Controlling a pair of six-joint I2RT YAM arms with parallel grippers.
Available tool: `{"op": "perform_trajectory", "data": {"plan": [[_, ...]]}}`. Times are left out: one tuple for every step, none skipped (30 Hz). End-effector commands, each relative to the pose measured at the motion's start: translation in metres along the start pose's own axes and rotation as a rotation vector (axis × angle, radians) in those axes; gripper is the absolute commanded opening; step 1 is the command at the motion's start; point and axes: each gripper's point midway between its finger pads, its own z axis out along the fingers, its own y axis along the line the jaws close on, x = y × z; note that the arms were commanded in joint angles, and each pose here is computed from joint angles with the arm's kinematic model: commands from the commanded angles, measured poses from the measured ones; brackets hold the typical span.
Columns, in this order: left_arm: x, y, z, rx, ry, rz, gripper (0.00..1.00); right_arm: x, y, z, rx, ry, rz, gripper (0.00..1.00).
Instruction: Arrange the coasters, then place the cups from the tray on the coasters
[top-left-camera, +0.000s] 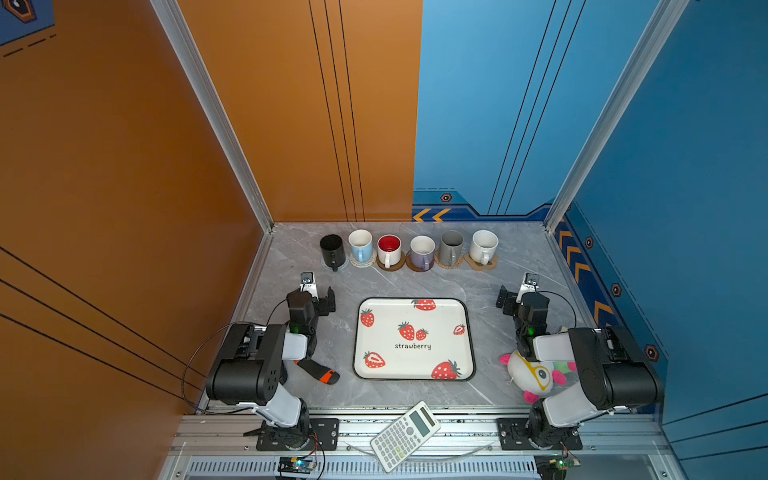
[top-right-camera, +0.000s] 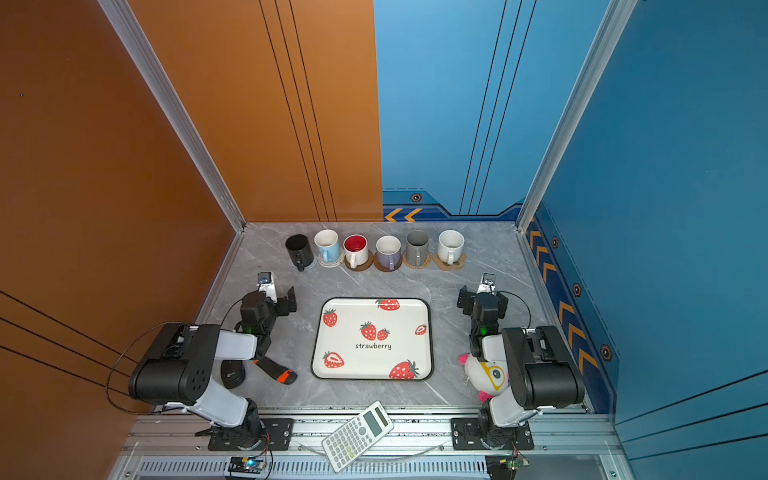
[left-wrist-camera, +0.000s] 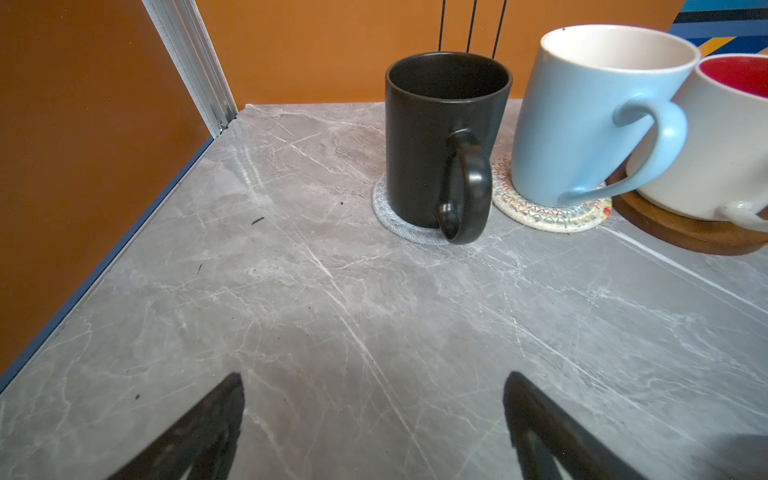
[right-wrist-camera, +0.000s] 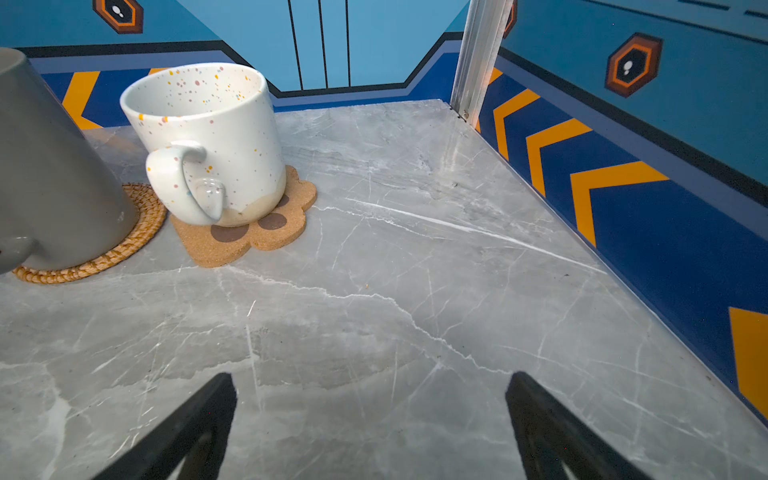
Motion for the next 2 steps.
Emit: {"op": "perform_trajectory", "data": {"plan": [[-0.0086,-0.0001,0.0008,-0.004,-0.018,0.003,0.98,-0.0132,0.0052,0.0018,-0.017,-0.037,0.005,1.0],[-0.0091,-0.0002,0.0009,-0.004,-0.019,0.003,0.98,-0.0123,0.0053,0.0019,-0.017,-0.035,0.005,1.0]]}}
